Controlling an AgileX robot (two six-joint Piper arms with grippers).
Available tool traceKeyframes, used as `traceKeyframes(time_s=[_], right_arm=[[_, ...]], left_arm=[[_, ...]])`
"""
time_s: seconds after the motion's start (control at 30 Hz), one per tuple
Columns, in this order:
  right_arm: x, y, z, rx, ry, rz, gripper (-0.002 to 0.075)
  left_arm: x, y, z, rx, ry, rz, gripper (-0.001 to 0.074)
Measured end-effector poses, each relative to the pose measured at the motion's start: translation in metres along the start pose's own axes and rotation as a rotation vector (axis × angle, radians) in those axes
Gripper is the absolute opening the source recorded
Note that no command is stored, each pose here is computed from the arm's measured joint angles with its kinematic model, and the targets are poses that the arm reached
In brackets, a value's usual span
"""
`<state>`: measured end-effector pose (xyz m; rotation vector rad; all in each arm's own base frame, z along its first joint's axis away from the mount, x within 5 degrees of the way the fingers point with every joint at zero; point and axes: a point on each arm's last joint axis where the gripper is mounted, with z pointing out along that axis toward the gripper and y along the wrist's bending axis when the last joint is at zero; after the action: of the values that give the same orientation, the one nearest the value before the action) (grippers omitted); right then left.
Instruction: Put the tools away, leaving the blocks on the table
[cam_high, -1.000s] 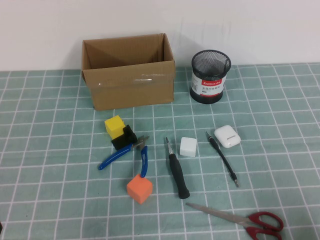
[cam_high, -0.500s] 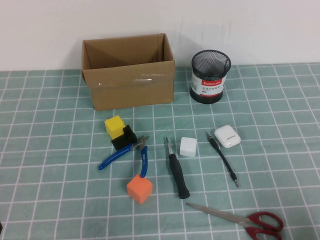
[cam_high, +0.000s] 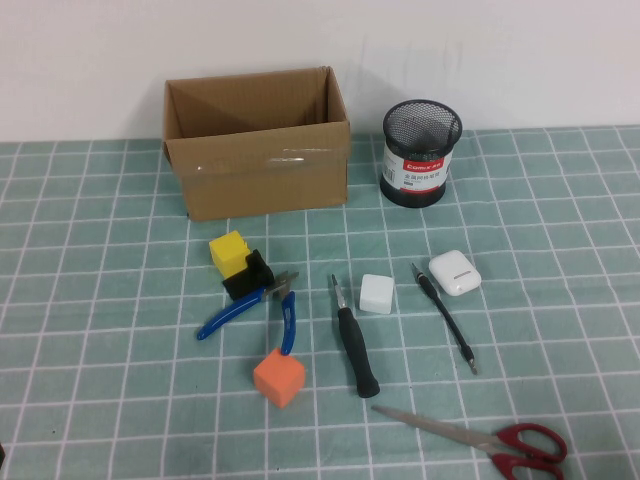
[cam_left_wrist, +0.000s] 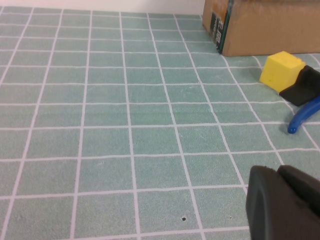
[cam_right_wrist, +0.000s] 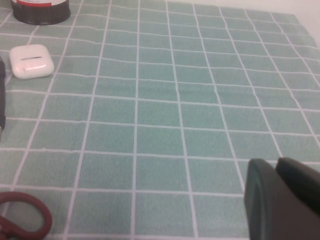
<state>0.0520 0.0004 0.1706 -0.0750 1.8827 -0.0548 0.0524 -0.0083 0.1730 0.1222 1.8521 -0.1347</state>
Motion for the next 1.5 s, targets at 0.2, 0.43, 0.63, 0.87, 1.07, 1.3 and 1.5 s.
traceKeyframes(time_s=[0.2,0.43,0.63,0.87,1.07,1.3,1.5], right_arm=[[0.0,0.0,0.0,0.0,0.0,0.0,-0.0011],[0.0,0.0,0.0,0.0,0.0,0.0,-0.0011],[0.0,0.0,0.0,0.0,0.0,0.0,-0.0011],[0.0,0.0,0.0,0.0,0.0,0.0,-0.0011],[0.0,0.0,0.0,0.0,0.0,0.0,-0.0011],[0.0,0.0,0.0,0.0,0.0,0.0,-0.0011],[0.0,0.0,0.0,0.0,0.0,0.0,-0.0011]], left_arm=[[0.0,0.0,0.0,0.0,0.0,0.0,-0.0003],[0.0,0.0,0.0,0.0,0.0,0.0,-0.0004],[0.0,0.0,0.0,0.0,0.0,0.0,-0.0003],[-0.003,-0.001,0.0,0.009,-0.033,-0.036,-0.0003],[-0.018,-0.004,-0.002,0.091,-0.195,-0.418,-0.0003],[-0.029,-0.003,-0.005,0.117,-0.285,-0.542,-0.0003],[-0.083,-0.014,-0.026,0.156,-0.109,-0.462,-0.0003]])
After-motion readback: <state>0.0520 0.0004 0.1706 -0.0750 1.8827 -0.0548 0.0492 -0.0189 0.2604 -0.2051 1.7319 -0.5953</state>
